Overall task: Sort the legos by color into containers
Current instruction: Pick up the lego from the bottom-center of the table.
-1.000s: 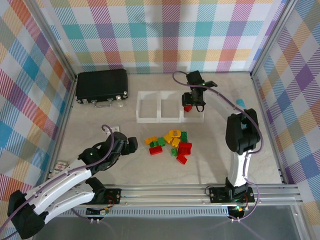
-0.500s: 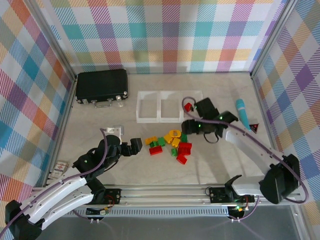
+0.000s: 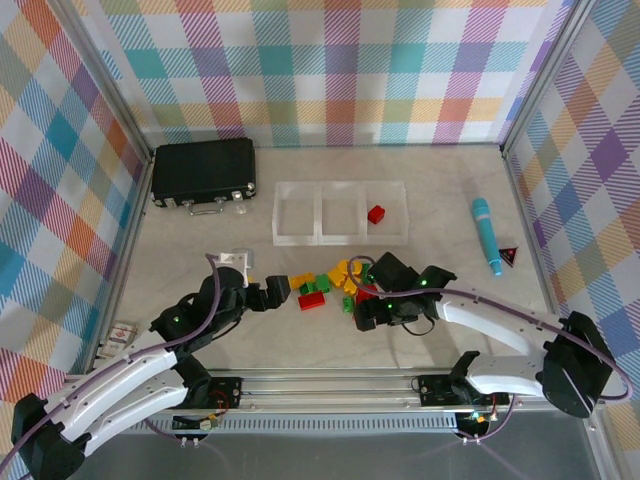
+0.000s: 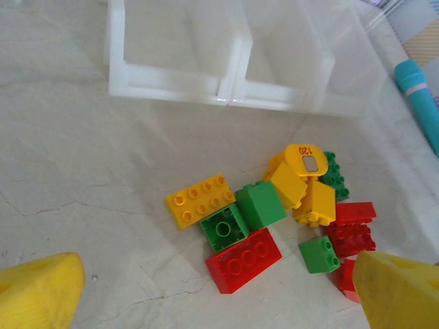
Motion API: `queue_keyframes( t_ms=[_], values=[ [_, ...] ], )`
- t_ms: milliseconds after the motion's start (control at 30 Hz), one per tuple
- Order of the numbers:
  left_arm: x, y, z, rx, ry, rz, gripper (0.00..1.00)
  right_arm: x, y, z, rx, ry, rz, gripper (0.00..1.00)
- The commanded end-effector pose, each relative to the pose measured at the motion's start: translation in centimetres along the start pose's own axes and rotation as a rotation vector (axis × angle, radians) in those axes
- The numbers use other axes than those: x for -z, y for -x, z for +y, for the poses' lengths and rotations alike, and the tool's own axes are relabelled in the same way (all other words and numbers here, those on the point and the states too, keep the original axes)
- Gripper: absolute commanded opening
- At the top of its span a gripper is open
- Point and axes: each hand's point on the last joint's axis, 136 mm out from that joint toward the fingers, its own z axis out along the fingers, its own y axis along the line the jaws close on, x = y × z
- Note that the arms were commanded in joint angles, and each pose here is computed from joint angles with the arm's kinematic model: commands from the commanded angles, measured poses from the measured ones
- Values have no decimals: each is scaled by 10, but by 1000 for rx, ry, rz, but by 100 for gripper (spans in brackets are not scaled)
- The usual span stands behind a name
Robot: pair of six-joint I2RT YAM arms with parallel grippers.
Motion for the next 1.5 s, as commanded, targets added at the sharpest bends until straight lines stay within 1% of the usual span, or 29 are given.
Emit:
queue_keyframes(
  t_ms=[0,100,267,367,567,1033,1233,1467],
  values=[
    [4,-2,-2,-10,-14,1,100,-12,1,8,-21,36,15,82],
    [7,-4,-1,-11,-14,12,100,-24,3,12,-5,44,40,83],
    [14,-4,3,-5,-10,-4,100,-42,4,13,18,27,86,83],
    [18,-3,7,-4,-1,-18,100,-49,9,14,29,14,92,84],
    [24,-4,13,-5,16,-28,100,-52,18,14,26,-20,79,83],
    [25,-6,17,-3,25,-28,100,-65,18,28,126,-119,120,83],
    [26,-6,18,3,29,-32,100,-65,20,24,155,-200,122,79],
    [26,-7,19,4,31,-29,100,-65,21,15,173,-268,127,69]
  ],
)
